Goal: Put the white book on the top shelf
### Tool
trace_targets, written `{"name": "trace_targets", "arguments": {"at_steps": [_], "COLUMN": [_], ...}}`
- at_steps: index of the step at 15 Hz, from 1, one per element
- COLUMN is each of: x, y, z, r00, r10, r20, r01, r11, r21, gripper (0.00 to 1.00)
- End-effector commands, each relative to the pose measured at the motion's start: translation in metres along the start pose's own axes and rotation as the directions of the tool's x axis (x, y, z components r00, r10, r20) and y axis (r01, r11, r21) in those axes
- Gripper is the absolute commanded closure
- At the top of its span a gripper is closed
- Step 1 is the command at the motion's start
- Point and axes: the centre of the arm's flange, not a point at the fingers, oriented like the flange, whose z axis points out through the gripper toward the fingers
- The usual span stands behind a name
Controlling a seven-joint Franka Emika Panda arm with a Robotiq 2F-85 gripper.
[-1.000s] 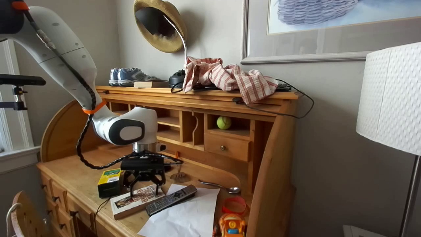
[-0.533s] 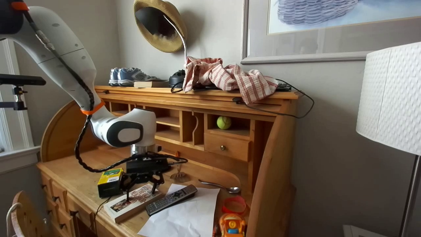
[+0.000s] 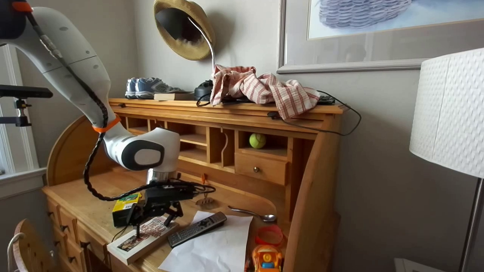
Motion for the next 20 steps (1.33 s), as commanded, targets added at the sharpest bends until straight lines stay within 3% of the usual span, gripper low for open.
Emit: {"name": "trace_targets", "arguments": {"at_steps": [1, 12, 20], "x": [-0.008, -0.011, -0.017], "y": [-0.014, -0.017, -0.03], "z": [0.013, 0.013, -0.033], "r00": [1.0, 0.999, 0.997], "r10": [-0.013, 0.032, 0.068], "r20": [0.012, 0.025, 0.034], "r01": [0.012, -0.034, -0.071], "r11": [0.998, 0.996, 0.993], "r21": [0.057, 0.085, 0.094], "gripper": [0.0, 0.0, 0.0]}}
